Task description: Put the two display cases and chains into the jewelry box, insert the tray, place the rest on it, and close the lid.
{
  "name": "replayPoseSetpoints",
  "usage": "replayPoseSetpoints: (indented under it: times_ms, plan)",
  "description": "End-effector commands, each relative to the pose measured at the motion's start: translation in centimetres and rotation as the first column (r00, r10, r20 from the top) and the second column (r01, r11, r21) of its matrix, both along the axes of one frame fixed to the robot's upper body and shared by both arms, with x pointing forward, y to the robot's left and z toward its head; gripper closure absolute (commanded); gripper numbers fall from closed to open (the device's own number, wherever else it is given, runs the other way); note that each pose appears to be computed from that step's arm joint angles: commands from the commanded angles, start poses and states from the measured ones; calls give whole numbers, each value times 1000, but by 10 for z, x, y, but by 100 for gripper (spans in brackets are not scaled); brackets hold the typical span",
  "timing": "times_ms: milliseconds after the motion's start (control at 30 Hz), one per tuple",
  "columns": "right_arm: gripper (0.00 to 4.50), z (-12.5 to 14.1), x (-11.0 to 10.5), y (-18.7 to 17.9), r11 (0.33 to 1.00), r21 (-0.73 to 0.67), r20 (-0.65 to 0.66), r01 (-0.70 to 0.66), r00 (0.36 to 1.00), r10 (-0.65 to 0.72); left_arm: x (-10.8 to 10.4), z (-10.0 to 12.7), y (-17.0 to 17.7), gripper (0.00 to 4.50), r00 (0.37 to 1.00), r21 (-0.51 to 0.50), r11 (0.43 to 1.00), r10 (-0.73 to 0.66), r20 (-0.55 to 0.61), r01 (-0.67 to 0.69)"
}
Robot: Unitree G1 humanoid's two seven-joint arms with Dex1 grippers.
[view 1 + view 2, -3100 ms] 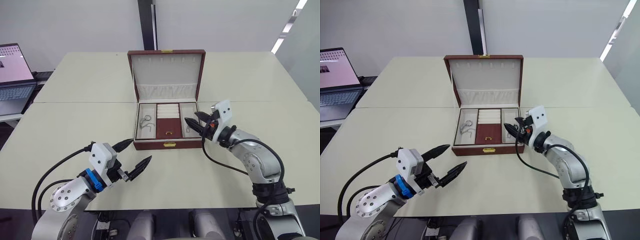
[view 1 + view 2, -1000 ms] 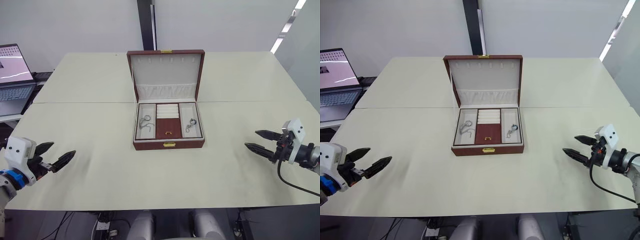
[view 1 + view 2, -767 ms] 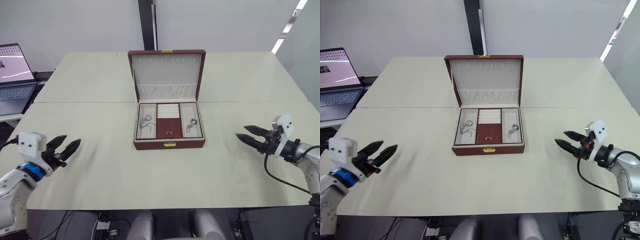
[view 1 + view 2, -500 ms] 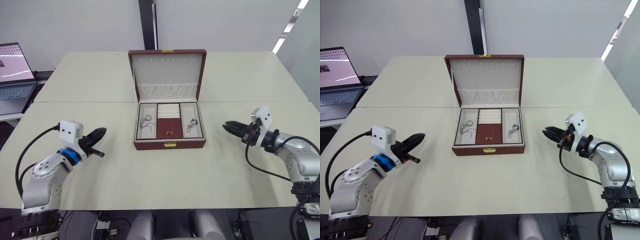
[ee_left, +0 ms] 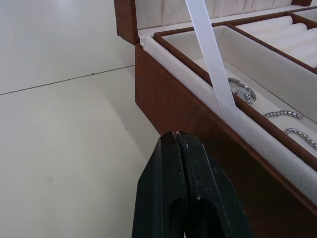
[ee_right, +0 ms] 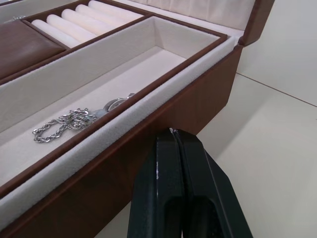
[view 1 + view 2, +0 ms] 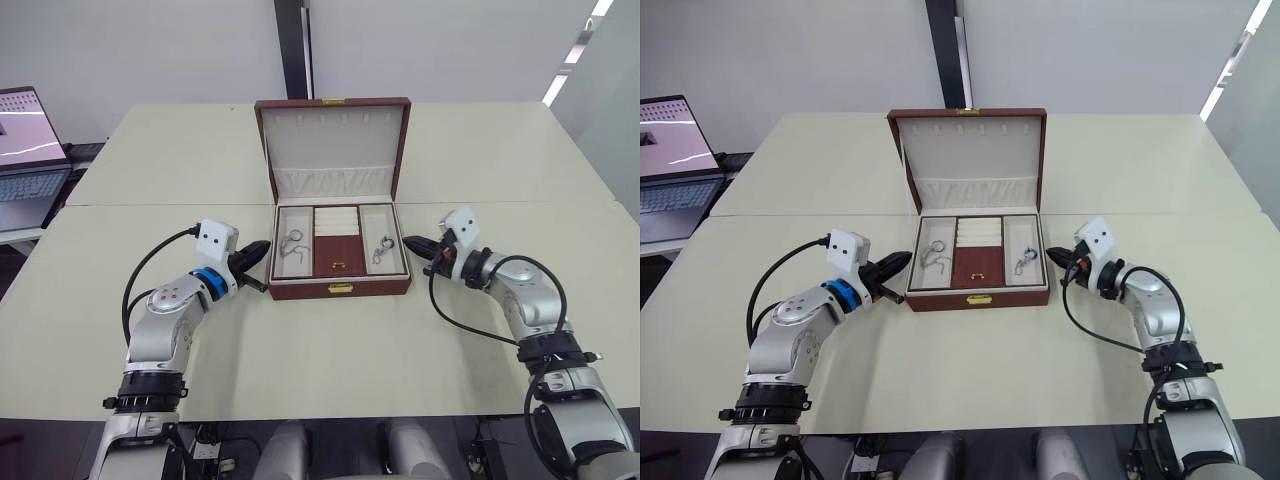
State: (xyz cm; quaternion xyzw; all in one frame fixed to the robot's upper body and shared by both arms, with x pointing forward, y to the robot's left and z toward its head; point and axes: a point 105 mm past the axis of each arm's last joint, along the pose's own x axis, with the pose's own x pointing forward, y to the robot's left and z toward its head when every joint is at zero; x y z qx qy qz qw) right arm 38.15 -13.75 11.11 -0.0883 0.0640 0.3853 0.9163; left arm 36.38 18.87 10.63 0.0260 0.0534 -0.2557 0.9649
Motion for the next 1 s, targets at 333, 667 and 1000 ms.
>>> replayPoseSetpoints:
  times_ms: [333,667,1000]
  plan:
    - [449,11,-26,30,980,64,-12,-191,981,192,-22,6,-39,450,973,-76,970,-229,3,229]
    - [449,0,-62,34,964,99,-96,-246,962,256,-44,-3,-49,450,949,-104,947,-310,-62,303]
    - [449,-6,-80,32,965,107,-138,-239,958,252,-63,-10,-50,450,937,-110,941,-332,-108,320]
